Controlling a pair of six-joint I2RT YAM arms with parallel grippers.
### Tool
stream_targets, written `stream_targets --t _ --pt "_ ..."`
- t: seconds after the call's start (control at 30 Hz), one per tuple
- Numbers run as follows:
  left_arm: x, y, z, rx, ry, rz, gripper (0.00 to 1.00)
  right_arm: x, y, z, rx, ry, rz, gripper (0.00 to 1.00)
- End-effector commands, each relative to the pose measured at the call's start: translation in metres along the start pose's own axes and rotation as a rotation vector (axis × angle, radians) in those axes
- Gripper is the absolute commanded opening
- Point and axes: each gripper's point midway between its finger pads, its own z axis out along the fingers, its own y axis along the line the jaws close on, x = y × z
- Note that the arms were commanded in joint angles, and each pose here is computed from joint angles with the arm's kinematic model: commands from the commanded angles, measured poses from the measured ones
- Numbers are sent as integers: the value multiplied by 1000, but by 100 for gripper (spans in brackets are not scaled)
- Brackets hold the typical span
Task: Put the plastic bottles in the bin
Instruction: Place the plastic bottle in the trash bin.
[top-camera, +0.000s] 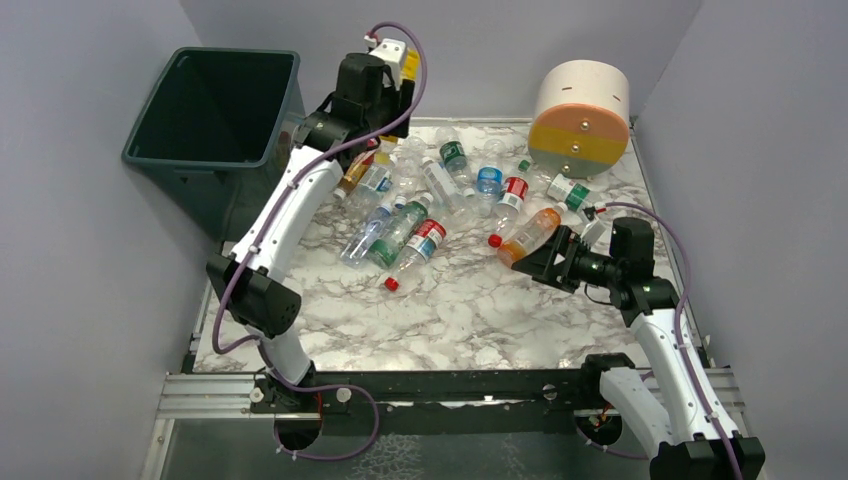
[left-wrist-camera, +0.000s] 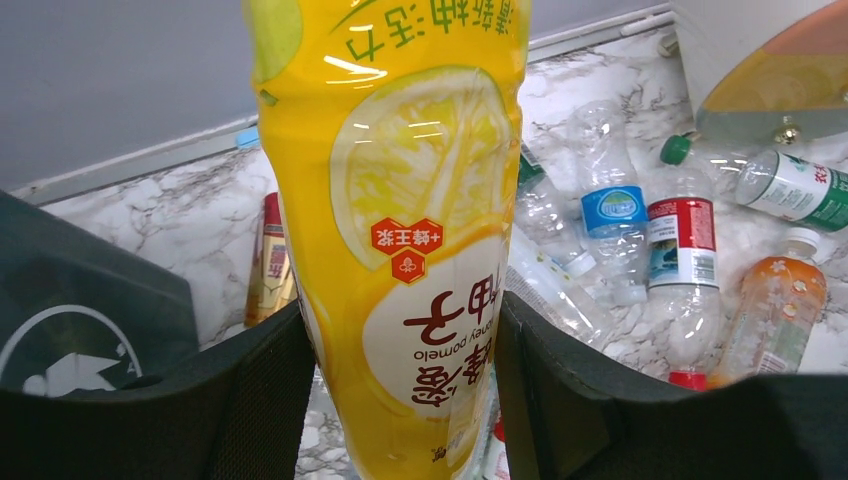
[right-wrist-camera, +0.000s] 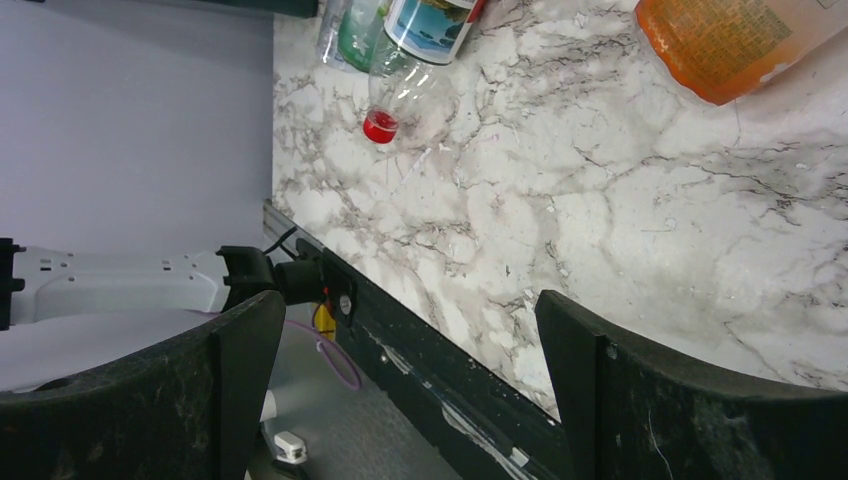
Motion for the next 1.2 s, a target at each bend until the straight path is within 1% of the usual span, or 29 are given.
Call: stream_targets --t 0.0,0.13,0.33,0.47,0.67,0.77,0.9,1.0,1.17 --pt "-46 28 -48 -6 -131 -15 62 1 6 -1 -38 2 -10 100" --pt "-61 60 -63 -40 -170 -45 62 3 6 -1 -38 1 -5 99" --pt "-82 95 -81 -89 -223 -61 62 7 5 -1 -41 2 2 100" --pt "-91 124 -94 -121 -256 -98 62 8 5 -2 -43 0 2 99" --pt "-102 156 -110 -166 -299 -137 62 9 4 -2 -44 3 6 100" --pt "-107 182 -120 -200 -328 -170 62 11 3 -2 -42 4 7 100" --pt "-117 201 -133 -209 -373 -202 62 14 0 -2 -37 8 14 100" --pt "-119 214 -139 -234 -387 -211 62 17 -2 -1 -38 12 19 100" --pt "-102 242 -138 -284 -361 -226 62 16 -1 -2 -39 11 16 100"
